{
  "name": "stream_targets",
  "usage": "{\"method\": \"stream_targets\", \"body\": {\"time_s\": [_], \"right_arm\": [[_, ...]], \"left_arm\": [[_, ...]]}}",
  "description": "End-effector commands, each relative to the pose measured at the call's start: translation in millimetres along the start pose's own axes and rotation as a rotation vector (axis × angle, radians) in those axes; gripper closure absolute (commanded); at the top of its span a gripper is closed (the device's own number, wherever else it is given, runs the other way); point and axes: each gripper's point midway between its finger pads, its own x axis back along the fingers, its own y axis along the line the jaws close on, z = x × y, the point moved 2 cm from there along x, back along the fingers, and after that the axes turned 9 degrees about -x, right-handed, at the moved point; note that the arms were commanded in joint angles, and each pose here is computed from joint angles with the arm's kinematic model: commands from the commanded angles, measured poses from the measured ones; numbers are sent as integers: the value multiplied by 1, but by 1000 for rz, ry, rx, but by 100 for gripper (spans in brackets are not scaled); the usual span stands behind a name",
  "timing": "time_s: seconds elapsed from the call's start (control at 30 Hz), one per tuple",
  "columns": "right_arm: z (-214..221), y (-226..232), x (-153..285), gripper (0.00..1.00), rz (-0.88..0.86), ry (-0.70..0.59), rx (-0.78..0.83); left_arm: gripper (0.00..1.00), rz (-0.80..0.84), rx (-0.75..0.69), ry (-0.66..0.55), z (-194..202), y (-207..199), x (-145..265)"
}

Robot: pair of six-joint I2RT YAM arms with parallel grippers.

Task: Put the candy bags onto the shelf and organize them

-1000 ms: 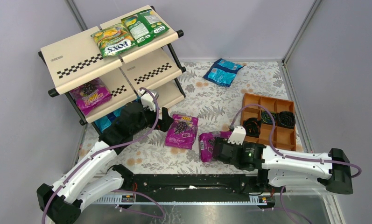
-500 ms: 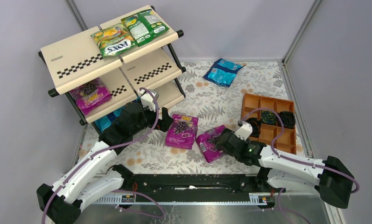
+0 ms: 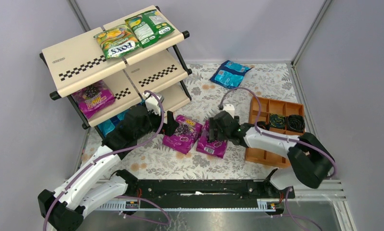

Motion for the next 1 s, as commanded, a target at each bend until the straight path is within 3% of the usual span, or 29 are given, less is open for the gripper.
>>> {"method": "stream_targets", "body": {"time_s": [0.0, 0.17, 0.37, 0.7, 0.9, 0.97], "right_arm": [[-30, 19, -9, 0, -22, 12, 194], [-44, 12, 11, 0, 46, 11, 168], [-19, 8, 43, 0, -56, 72, 15], [20, 15, 33, 0, -214, 193, -214], [9, 12, 8, 0, -247, 128, 1], [-6, 15, -3, 7, -251, 90, 53]], "left_arm": [[1, 12, -12, -45, -11, -3, 3], [1, 14, -7, -46, -9, -3, 4], [1, 32, -5, -41, -12, -6, 2], [1, 47, 7, -34, -11, -9, 2], [1, 48, 5, -38, -12, -9, 3], [1, 54, 6, -35, -11, -10, 3]]}}
